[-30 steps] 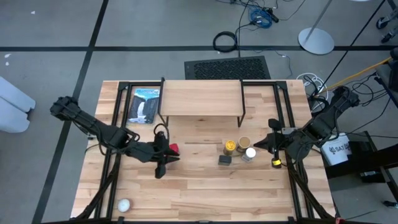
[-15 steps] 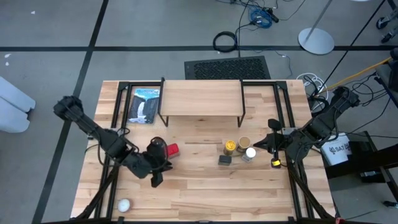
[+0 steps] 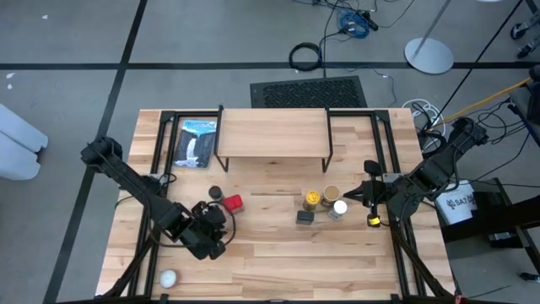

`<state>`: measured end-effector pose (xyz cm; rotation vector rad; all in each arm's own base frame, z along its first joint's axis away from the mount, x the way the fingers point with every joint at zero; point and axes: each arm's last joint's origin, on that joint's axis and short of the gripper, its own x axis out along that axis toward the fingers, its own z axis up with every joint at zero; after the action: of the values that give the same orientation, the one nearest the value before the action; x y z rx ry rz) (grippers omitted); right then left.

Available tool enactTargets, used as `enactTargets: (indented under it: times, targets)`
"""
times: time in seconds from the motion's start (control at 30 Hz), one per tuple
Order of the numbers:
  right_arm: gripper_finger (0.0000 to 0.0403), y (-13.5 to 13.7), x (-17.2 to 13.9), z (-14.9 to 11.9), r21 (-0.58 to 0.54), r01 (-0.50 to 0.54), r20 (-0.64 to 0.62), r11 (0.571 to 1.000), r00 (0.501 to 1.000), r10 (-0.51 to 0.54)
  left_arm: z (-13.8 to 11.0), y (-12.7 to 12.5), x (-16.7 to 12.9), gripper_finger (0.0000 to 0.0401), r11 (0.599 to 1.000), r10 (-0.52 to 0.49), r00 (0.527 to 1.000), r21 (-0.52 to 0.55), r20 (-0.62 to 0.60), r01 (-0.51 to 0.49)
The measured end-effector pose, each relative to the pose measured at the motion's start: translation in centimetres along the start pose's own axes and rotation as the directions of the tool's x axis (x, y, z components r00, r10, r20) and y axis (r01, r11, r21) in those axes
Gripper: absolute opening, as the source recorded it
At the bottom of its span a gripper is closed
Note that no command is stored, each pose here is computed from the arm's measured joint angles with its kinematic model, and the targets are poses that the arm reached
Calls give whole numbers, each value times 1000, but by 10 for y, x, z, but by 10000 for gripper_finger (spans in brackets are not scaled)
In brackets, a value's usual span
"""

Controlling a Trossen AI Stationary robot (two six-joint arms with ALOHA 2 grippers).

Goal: Shelf spices
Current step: Put the brown seasoning bottle on the shelf

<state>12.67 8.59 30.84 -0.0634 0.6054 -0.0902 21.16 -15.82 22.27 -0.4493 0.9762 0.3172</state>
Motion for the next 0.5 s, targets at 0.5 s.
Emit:
enactTargets:
  times: [0.5]
  targets:
    - [0,0,0,0,-6,-2,-3,1000,1000,2,-8,-1,24,199,990,140,989,21,36,-141]
